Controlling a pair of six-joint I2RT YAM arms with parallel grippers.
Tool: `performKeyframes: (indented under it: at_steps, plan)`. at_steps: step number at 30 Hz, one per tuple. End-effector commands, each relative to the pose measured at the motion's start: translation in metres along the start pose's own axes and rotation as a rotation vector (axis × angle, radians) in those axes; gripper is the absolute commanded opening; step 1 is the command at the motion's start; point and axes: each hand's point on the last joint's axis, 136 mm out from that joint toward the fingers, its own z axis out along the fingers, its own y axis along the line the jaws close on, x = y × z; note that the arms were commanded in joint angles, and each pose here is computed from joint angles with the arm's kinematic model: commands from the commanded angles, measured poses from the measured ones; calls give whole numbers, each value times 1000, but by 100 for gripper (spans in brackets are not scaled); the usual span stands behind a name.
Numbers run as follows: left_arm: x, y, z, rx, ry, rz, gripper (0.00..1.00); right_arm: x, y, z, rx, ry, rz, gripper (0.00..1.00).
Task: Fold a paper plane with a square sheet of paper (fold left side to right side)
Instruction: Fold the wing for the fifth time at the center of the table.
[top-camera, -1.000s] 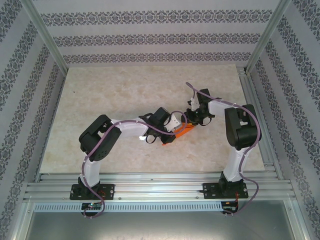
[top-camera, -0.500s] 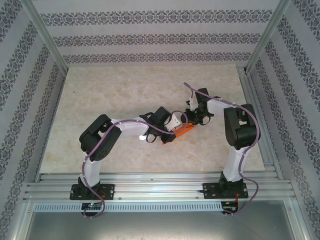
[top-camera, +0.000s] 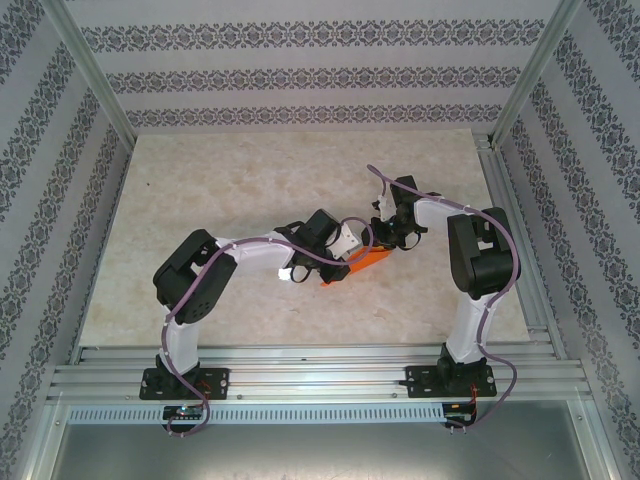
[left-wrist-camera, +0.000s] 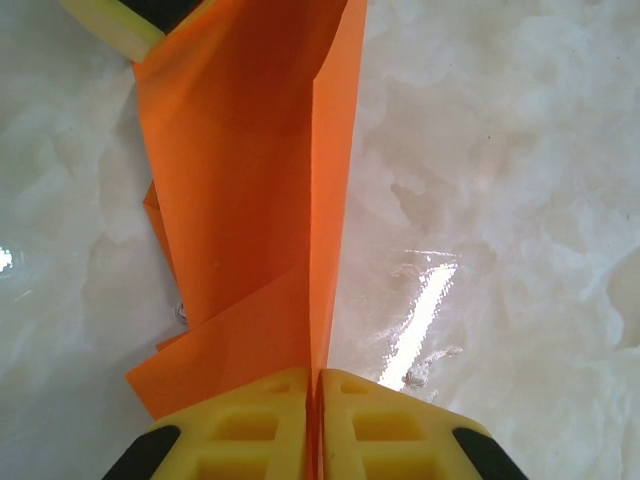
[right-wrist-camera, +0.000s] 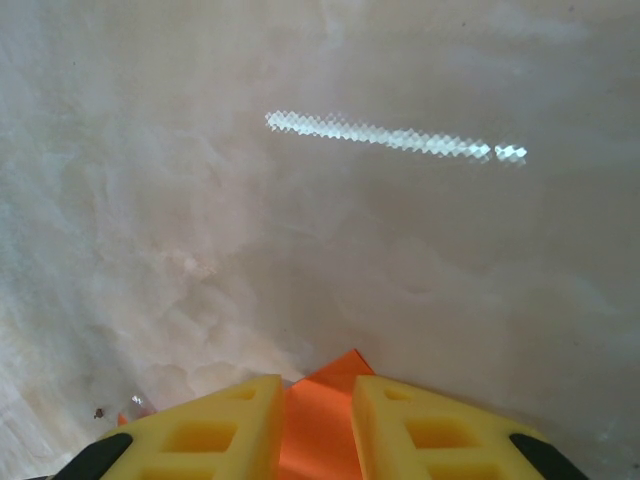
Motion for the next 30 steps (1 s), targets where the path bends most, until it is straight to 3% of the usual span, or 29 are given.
performKeyframes:
  at_steps: [1, 30]
  plan:
    - [-12, 1, -10, 0, -23, 26, 12, 21, -18, 13, 80, 79, 10, 27]
    - [6, 26, 13, -22, 30, -24, 12, 24, -15, 14, 94, 99, -13, 27]
